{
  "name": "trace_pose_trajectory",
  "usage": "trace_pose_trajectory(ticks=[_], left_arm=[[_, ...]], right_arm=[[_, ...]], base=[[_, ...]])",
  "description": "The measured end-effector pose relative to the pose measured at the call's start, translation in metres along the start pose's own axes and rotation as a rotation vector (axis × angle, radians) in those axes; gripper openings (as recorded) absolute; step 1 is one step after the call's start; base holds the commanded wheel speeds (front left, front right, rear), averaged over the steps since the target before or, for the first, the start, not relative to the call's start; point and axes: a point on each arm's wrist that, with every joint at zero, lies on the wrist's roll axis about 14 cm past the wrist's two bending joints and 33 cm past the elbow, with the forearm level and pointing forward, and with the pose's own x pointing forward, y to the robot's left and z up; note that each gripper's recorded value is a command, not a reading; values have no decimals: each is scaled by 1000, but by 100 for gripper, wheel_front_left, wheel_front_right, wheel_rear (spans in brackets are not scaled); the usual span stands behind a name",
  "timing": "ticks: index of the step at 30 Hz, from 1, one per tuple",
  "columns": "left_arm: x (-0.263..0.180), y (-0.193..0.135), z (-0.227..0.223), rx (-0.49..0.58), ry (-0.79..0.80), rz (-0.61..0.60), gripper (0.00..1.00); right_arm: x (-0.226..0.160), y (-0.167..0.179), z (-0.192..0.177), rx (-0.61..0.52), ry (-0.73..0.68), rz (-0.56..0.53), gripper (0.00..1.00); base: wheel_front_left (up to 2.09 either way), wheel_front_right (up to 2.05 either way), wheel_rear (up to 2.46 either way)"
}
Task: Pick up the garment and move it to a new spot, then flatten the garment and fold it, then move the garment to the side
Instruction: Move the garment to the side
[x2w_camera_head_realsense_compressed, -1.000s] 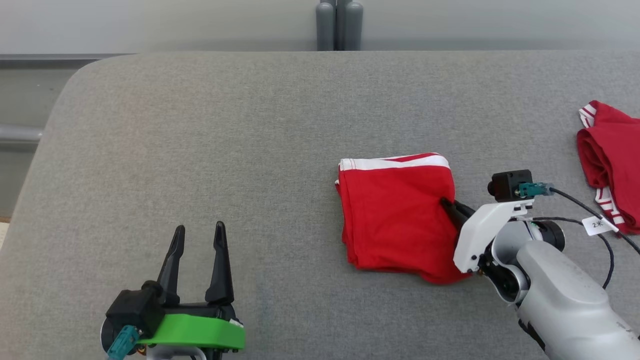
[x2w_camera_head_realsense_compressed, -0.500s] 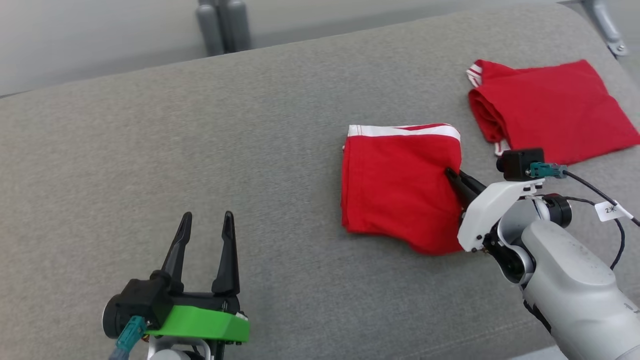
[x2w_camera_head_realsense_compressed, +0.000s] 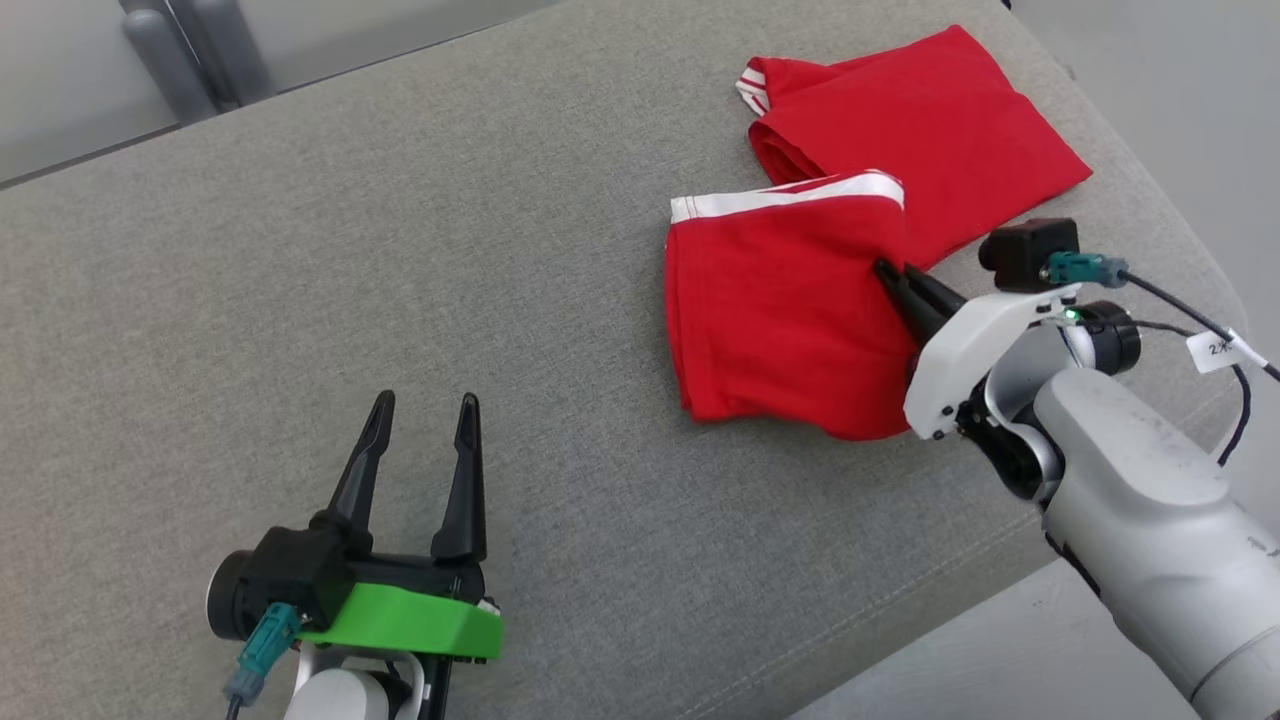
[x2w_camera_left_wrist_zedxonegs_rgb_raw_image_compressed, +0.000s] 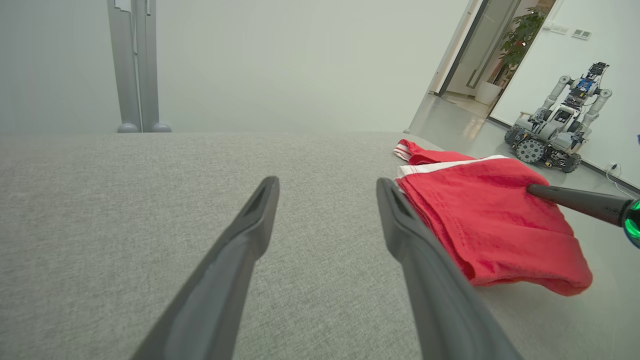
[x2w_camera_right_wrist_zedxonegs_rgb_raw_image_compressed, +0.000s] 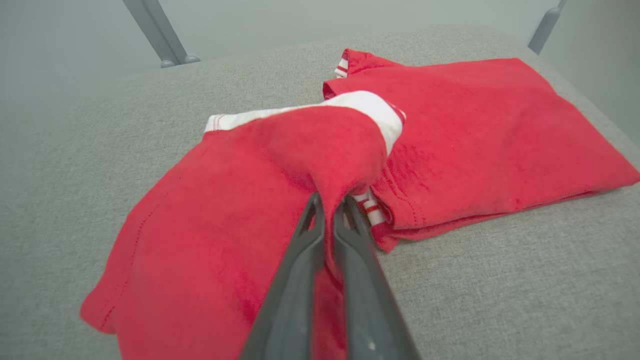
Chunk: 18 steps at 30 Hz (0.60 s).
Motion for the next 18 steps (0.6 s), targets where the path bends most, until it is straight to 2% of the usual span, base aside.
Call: trace_pose_trajectory(ticks=[13,18], left_arm=[[-20,39,17,15,-44,131,100],[-27,52,23,23,-58,170,100]], right_arm=[[38,-19,49,-371,99,39,0],[50,-35,67,-460,137,13,0]], base=[[0,0,0],[0,0,0]])
